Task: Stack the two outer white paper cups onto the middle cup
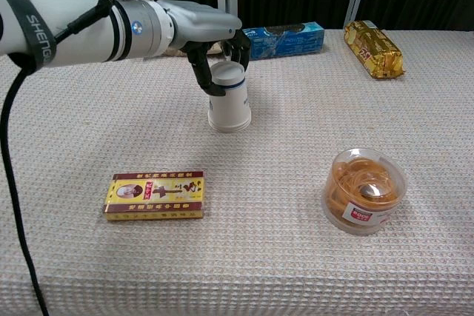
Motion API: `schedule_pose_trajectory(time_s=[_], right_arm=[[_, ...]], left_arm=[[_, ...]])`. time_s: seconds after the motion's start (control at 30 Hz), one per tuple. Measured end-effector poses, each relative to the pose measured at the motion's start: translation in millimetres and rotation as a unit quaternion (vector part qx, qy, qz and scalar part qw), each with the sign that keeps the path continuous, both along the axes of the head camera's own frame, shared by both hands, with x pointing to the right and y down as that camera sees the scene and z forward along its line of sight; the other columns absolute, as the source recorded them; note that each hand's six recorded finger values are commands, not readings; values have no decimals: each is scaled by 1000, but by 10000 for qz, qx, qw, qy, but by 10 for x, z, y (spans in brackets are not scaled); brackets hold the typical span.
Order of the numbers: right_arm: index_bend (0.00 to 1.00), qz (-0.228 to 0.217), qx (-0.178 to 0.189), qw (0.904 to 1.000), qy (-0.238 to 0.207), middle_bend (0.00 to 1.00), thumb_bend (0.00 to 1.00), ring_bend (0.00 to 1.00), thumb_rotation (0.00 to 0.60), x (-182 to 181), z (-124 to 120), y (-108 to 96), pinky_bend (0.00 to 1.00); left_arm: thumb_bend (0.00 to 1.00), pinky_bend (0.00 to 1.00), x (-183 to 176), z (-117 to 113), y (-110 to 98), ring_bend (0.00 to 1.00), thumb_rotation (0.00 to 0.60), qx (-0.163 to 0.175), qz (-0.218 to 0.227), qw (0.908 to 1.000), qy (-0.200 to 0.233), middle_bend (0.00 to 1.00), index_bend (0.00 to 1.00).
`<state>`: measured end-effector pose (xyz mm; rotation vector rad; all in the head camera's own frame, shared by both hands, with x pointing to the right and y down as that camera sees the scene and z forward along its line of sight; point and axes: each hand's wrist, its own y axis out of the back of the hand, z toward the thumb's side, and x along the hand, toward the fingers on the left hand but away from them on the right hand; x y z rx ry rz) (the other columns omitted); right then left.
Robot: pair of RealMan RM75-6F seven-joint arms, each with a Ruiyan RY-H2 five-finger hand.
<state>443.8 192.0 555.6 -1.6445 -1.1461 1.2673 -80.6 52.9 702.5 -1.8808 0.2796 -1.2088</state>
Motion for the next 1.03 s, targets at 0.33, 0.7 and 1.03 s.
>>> schedule_pose_trajectory(time_s=[0.33, 0.7, 1.03], right_arm=[[0, 223, -151, 9996, 8, 18, 312, 0, 600, 154, 22, 6, 0], [0, 403, -447, 9982, -74, 58, 321, 0, 600, 313, 101, -4, 0], [0, 298, -447, 9983, -221, 65, 321, 0, 600, 208, 162, 125, 0]], left_arm=[[126, 134, -781, -515, -217, 131, 600, 430, -1249, 9875, 862, 177, 174], [144, 132, -2815, -953, 281, 131, 600, 1622, -2593, 9521, 25, 185, 204], [144, 129, -3639, -1265, 1383, 131, 600, 1955, -2914, 9351, -498, 185, 207]])
